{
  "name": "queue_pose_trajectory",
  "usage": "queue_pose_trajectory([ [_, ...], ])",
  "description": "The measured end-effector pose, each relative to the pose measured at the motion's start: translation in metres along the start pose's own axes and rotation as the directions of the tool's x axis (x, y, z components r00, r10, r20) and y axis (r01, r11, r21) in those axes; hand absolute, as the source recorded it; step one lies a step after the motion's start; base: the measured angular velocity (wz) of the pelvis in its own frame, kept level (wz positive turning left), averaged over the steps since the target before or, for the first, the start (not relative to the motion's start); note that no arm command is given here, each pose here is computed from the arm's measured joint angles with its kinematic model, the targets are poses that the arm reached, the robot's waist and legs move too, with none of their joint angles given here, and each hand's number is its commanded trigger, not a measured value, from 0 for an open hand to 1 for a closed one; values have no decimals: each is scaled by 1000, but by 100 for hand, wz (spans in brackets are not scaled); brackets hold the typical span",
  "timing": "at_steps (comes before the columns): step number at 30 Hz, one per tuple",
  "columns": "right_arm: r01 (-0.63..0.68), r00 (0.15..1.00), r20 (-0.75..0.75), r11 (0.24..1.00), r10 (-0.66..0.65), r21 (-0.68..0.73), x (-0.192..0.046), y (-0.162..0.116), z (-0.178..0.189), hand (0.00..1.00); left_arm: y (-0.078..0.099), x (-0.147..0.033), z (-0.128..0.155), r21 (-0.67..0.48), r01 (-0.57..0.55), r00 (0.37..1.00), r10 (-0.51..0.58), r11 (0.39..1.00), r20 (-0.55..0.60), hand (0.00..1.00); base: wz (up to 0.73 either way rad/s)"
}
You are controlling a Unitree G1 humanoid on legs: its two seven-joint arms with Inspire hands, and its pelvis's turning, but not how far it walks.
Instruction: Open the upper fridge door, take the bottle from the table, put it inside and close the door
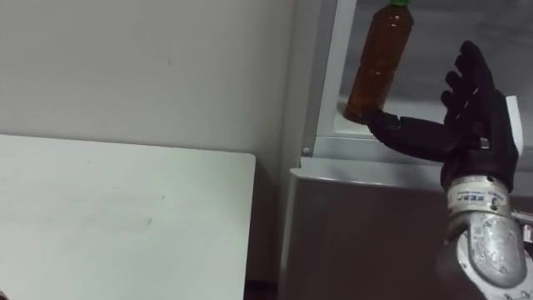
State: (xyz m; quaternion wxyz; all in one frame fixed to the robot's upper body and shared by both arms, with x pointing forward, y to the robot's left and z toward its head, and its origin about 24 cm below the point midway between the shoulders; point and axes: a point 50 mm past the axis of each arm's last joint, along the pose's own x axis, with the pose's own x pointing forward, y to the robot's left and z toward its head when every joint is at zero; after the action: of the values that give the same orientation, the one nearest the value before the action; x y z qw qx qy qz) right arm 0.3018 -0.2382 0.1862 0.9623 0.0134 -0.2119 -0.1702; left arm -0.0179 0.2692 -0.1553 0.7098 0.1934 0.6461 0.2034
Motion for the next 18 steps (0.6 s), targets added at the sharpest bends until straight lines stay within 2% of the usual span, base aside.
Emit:
queue_pose_trajectory([
  [5, -22, 999, -33, 1000, 22, 18, -18, -4, -7, 0, -2, 0, -1, -15, 7, 1000, -7, 1000, -2, 0, -2],
  [10, -41, 997, -54, 983, 52, 182, -34, -1, -6, 0, -3, 0, 0, -41, 11, 1000, -10, 999, 16, 0, -14],
  [14, -85, 990, -75, 922, 122, 378, -46, 6, -4, 0, -6, -1, -4, -48, 14, 1000, -14, 999, 11, 0, -3],
  [18, -74, 984, -85, 803, 154, 592, -54, 1, -4, 0, -8, -3, -6, -50, 14, 1000, -14, 999, 12, 0, -2],
])
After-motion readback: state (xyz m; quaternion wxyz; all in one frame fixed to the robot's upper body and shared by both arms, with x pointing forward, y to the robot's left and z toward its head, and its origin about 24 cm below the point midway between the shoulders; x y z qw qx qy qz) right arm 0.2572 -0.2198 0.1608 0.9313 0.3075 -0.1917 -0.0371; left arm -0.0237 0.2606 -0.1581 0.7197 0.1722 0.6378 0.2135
